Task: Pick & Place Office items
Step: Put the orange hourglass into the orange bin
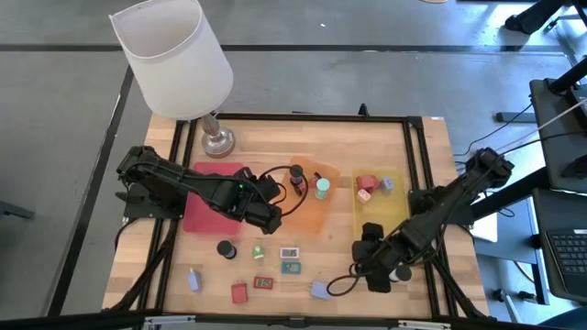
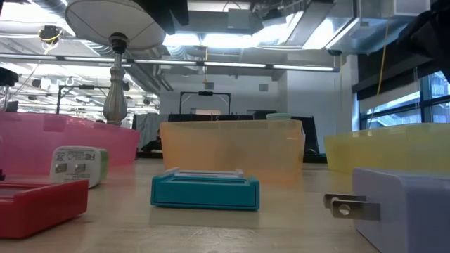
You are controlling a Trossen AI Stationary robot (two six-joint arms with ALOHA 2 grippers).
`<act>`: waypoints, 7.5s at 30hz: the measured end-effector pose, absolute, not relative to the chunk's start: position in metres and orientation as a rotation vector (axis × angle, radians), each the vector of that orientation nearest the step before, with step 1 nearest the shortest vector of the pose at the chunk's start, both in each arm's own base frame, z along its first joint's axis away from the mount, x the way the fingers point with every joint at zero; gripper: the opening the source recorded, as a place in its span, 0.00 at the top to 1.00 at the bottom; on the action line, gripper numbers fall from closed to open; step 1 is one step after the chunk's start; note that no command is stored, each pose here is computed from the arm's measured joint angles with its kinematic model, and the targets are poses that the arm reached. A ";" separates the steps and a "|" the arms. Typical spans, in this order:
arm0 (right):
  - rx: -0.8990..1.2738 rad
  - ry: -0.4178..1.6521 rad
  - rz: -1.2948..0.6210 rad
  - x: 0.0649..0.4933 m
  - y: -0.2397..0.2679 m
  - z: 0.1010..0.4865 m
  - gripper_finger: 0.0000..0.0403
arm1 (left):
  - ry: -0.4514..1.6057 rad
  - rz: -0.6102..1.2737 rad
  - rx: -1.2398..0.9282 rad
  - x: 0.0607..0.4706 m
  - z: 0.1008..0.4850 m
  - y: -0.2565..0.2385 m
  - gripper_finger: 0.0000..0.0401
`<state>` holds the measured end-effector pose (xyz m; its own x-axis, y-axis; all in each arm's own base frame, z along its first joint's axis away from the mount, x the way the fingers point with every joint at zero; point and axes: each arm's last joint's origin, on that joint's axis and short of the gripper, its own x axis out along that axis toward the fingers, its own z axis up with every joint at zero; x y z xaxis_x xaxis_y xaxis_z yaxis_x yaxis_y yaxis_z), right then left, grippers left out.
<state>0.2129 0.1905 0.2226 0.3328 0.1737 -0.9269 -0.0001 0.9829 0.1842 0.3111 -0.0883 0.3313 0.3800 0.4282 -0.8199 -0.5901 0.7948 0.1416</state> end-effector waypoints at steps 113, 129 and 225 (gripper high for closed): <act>0.698 0.956 -0.188 0.289 0.181 0.292 0.45 | 0.798 -0.014 0.615 0.336 0.349 -0.127 0.33; 0.691 0.933 -0.168 0.305 0.159 0.294 0.44 | 0.802 -0.101 0.540 0.336 0.348 -0.130 0.33; 0.427 1.127 -0.207 0.152 0.036 0.380 0.12 | 1.388 0.416 -0.650 0.380 0.234 -0.004 0.48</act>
